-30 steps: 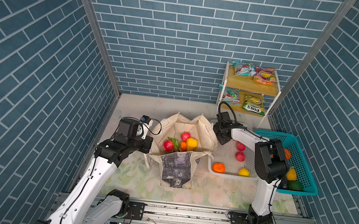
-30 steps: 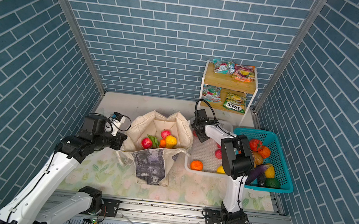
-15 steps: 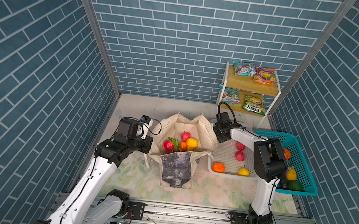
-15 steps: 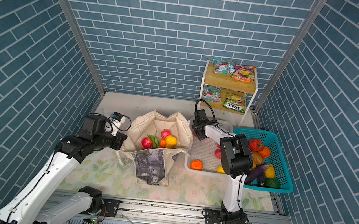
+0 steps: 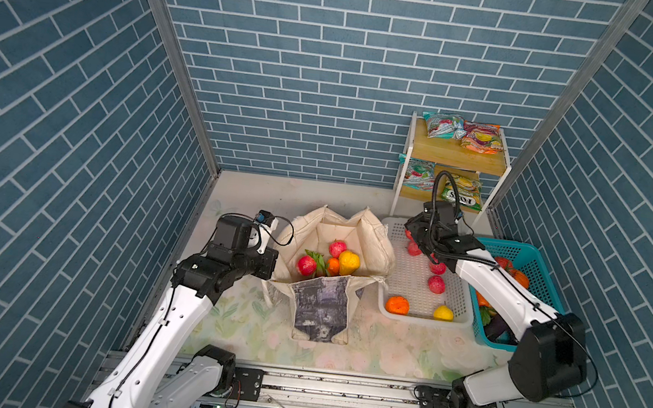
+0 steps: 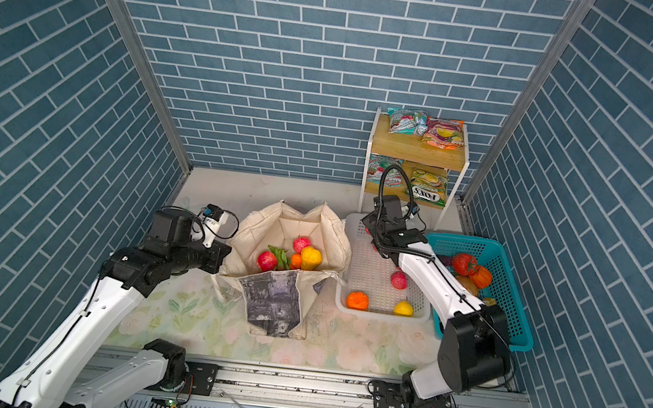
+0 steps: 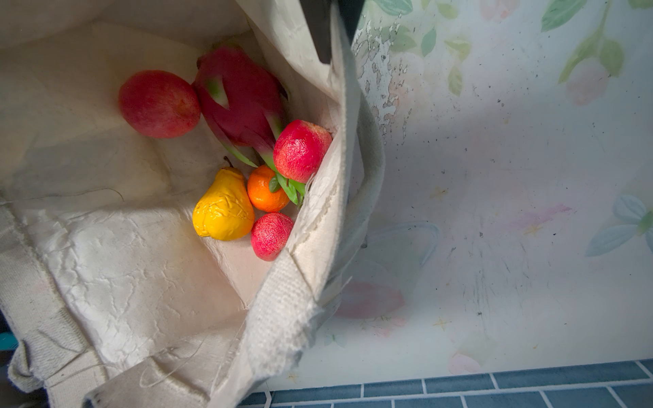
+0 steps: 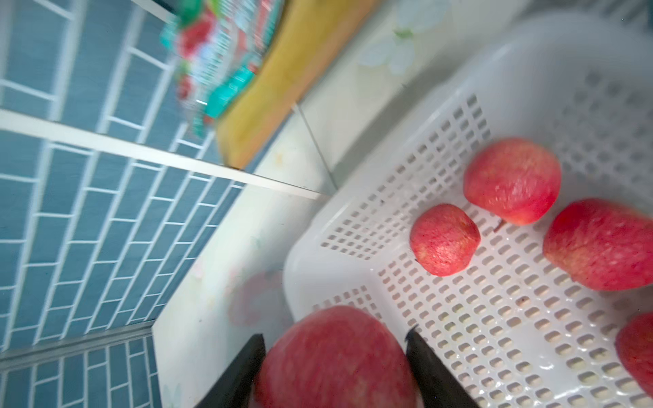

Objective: Place the food into the grocery bag and tie it
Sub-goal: 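Lift the red apple with the right gripper toward the bag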

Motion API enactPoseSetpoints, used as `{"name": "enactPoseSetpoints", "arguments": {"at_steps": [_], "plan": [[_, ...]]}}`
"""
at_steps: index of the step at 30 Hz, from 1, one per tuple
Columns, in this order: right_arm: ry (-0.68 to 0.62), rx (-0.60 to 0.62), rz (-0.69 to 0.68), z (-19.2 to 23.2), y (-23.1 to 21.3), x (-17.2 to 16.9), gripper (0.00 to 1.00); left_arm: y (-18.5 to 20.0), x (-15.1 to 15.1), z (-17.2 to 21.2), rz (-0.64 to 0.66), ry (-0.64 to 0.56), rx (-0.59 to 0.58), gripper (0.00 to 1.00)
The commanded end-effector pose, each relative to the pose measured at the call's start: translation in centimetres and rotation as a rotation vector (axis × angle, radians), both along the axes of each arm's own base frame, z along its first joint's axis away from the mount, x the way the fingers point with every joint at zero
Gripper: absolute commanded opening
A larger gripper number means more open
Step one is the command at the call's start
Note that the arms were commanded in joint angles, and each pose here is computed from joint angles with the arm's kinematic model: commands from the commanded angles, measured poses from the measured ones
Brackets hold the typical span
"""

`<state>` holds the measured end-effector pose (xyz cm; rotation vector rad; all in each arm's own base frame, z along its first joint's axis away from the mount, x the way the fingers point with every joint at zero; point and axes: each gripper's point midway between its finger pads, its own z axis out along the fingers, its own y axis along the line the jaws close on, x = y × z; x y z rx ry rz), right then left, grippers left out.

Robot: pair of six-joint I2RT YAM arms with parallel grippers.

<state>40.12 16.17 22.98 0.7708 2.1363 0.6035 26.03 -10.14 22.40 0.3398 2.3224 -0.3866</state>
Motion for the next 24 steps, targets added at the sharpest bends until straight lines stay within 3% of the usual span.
{"name": "enactPoseSetpoints", "arguments": {"at_steps": [1,6,12,17,24], "plan": [[-0.093,-0.136,0.139,3.7,0.5,-1.9,0.46,0.2,0.2,0.4,0.008,-0.03,-0.006,0.0],[-0.204,-0.229,0.357,8.3,4.4,-5.0,0.45,0.1,0.2,0.3,0.008,-0.026,-0.004,0.0],[-0.276,-0.335,0.663,10.0,11.6,-9.0,0.44,0.1,0.3,0.2,0.008,-0.022,-0.003,0.0],[-0.247,-0.396,0.873,7.4,16.9,-11.4,0.43,0.1,0.3,0.2,0.009,-0.021,-0.003,0.0],[-0.159,-0.476,1.047,3.2,21.6,-13.2,0.44,0.1,0.3,0.1,0.008,-0.02,-0.003,0.0]]}}
